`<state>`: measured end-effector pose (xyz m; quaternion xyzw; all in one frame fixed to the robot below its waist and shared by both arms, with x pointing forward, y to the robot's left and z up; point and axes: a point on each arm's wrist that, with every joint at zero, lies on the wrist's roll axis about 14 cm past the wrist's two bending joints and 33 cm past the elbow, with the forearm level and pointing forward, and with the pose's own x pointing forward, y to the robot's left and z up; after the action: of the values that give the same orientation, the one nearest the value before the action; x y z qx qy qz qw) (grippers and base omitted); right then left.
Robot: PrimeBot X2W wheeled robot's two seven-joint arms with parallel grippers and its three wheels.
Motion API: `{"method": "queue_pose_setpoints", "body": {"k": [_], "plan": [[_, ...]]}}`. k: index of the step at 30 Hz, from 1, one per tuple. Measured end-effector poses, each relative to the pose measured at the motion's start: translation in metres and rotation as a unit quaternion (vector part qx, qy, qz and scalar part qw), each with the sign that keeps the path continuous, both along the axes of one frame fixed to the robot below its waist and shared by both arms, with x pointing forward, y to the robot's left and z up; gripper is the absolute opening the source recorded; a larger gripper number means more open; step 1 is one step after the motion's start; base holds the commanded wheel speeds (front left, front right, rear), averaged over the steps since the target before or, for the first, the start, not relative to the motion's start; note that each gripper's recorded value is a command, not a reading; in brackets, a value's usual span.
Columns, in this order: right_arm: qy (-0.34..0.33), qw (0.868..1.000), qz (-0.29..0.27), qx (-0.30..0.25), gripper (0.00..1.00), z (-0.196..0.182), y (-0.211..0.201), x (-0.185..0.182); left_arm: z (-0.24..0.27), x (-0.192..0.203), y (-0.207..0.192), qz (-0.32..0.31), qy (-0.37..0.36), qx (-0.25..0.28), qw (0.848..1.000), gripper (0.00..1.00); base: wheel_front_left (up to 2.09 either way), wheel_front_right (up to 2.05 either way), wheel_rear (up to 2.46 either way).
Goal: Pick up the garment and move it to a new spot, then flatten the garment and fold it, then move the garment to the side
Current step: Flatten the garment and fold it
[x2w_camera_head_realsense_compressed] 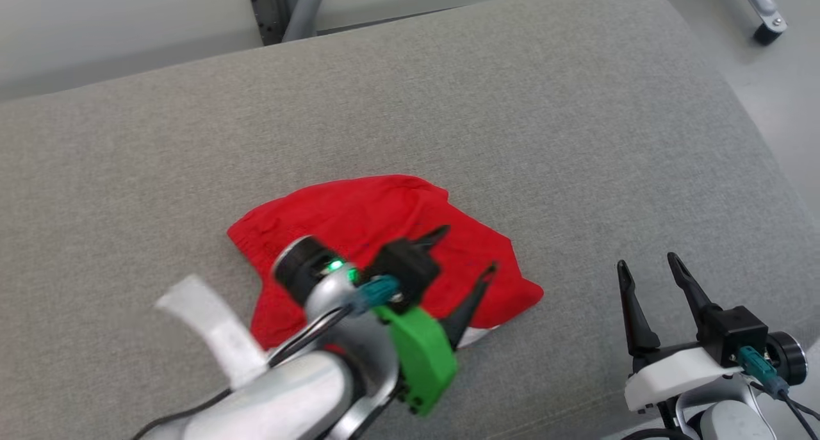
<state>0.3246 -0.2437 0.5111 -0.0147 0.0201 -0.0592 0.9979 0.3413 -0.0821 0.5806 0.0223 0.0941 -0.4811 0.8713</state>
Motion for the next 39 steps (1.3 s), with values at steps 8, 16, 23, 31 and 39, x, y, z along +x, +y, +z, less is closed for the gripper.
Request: {"method": "queue_pose_setpoints", "body": {"k": [8,16,23,31,39], "plan": [[0.007,0.999,-0.035,0.005,1.00,-0.003,-0.016,-0.009,-0.026,-0.007,-0.087,-0.147,-0.025,0.088,0.985,1.00,0.00,0.00,0.00],[0.027,0.996,-0.081,0.004,1.00,-0.011,-0.039,-0.029,-0.066,0.016,-0.112,-0.189,-0.036,0.171,0.966,1.00,0.00,0.00,0.00],[0.033,0.995,-0.093,0.013,1.00,-0.016,-0.043,-0.037,-0.120,0.020,-0.093,-0.204,0.002,0.271,0.941,0.82,0.00,0.00,0.00],[0.027,0.996,-0.078,0.013,1.00,-0.013,-0.036,-0.028,-0.122,0.003,-0.087,-0.219,0.025,0.266,0.938,0.00,0.00,0.00,0.00],[0.020,0.998,-0.066,0.014,1.00,-0.010,-0.030,-0.021,-0.075,0.043,-0.097,-0.120,-0.005,0.135,0.984,0.00,0.00,0.00,0.00]]}}
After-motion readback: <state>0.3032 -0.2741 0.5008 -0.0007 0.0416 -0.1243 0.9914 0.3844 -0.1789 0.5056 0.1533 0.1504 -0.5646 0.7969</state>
